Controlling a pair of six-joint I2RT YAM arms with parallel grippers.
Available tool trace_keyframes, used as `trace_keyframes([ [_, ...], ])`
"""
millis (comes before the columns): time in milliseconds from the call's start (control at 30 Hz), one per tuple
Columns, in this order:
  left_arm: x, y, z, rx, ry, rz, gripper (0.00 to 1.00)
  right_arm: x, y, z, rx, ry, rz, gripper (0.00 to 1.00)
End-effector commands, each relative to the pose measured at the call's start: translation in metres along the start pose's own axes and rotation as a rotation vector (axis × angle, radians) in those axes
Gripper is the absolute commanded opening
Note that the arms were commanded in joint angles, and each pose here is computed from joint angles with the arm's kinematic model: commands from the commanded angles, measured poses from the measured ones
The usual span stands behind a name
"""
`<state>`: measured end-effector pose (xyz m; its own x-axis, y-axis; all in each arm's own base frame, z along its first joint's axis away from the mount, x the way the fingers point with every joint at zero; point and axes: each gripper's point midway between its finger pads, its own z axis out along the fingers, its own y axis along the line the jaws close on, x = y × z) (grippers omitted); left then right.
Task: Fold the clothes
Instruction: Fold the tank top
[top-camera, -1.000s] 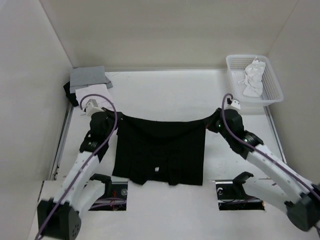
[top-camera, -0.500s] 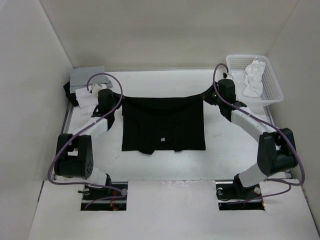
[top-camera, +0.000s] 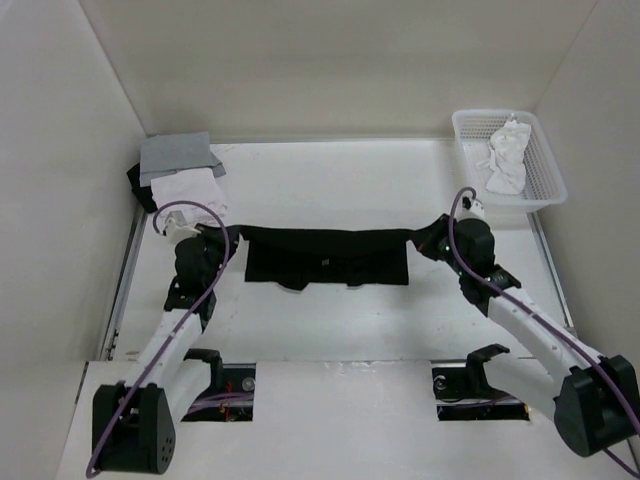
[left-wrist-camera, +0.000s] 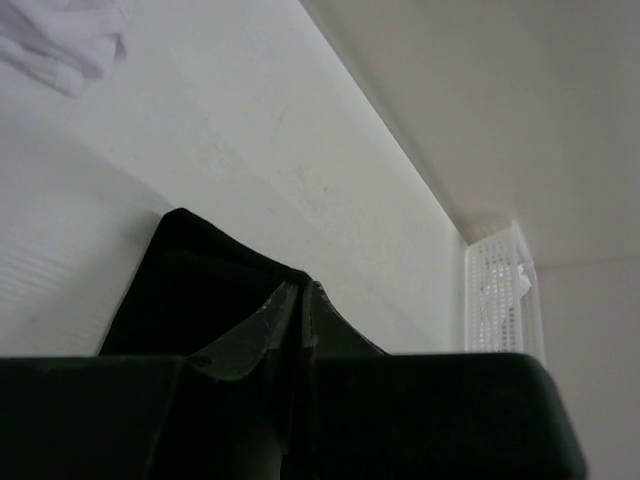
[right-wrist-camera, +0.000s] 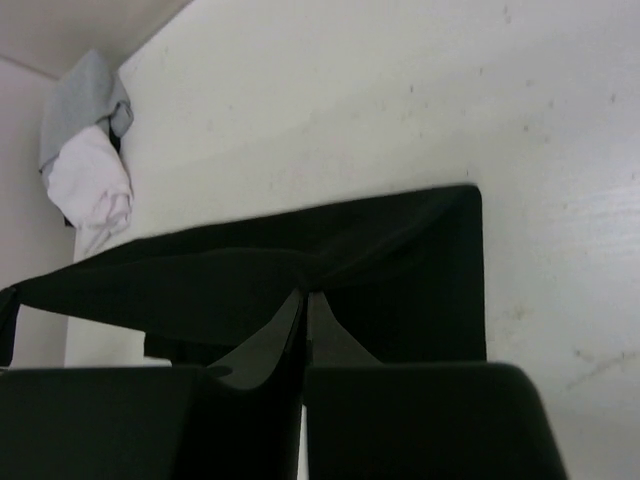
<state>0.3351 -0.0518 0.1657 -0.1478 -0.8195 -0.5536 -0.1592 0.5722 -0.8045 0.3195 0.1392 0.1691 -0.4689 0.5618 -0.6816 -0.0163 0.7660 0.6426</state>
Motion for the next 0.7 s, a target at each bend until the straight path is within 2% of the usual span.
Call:
trace_keyframes([
  [0, 0.009, 0.004, -0.018, 0.041, 0.027, 0.011, 0.04, 0.020, -0.006, -0.010, 0.002, 0.013, 0.004, 0.02],
  [300, 0.055, 0.071, -0.053, -0.054, 0.110, -0.013, 0.06, 0.097, -0.062, -0.032, 0.117, 0.120, 0.134, 0.04],
  [333, 0.056, 0.077, -0.056, -0.068, 0.107, -0.027, 0.09, 0.102, -0.066, -0.034, 0.130, 0.124, 0.160, 0.08],
  [467, 0.045, 0.085, -0.063, -0.097, 0.058, -0.075, 0.34, 0.107, -0.076, -0.036, 0.161, 0.110, 0.203, 0.43],
  [567, 0.027, 0.068, -0.062, -0.072, 0.006, -0.074, 0.38, 0.094, -0.071, -0.032, 0.154, 0.085, 0.172, 0.59],
  [667, 0.020, 0.038, -0.057, -0.009, -0.006, -0.066, 0.38, 0.079, -0.074, -0.019, 0.184, 0.072, 0.128, 0.66],
])
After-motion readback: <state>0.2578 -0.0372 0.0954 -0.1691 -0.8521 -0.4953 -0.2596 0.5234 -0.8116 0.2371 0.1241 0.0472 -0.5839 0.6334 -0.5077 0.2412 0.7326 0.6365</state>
